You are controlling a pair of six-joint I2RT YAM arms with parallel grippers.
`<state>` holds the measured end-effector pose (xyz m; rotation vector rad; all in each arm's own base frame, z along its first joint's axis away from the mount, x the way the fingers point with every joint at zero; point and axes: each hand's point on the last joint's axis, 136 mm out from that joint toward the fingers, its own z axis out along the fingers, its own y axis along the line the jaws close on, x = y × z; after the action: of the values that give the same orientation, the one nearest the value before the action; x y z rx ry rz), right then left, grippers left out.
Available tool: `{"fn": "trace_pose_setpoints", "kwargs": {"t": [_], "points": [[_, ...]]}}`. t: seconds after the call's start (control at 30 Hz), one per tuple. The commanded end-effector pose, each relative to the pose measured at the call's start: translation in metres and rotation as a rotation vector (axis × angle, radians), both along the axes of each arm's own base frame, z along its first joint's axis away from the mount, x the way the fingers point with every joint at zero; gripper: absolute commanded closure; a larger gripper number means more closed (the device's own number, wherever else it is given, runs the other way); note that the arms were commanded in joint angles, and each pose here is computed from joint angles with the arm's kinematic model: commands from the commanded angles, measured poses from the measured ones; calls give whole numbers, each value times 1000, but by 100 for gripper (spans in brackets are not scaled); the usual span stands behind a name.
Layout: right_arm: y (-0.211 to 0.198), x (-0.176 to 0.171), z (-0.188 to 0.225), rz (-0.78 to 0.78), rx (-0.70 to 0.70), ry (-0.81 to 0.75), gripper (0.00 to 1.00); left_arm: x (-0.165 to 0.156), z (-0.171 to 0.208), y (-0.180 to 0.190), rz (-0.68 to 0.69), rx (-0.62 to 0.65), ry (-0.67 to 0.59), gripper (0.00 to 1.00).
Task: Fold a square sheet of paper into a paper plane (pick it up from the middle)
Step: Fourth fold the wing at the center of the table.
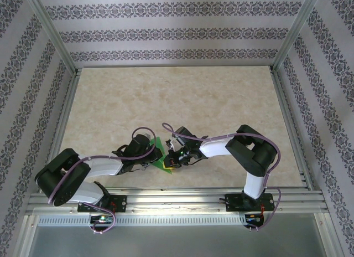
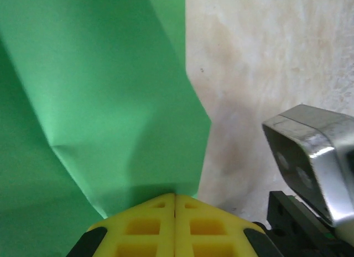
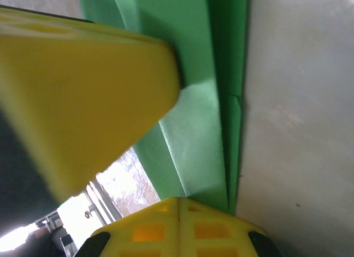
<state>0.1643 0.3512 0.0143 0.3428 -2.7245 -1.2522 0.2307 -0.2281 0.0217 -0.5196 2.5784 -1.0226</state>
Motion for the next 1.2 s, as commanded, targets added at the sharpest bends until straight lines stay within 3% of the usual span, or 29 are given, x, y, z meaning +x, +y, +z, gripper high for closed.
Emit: {"fn": "trace_pose_setpoints", "kwargs": {"t": [0.0, 0.27, 0.7, 1.17], "points": [[-40, -11, -45, -43, -214, 71, 100, 2, -5, -3, -13, 17, 6, 92], [-53, -20, -62, -27, -279, 96, 100, 11, -25, 26, 71, 37, 50, 91], [-60, -21, -69, -19, -318, 97, 100, 32, -19, 29, 36, -55, 2, 87], [-65, -18, -65, 3, -350, 84, 100, 56, -21, 51, 116, -57, 29, 86]]}}
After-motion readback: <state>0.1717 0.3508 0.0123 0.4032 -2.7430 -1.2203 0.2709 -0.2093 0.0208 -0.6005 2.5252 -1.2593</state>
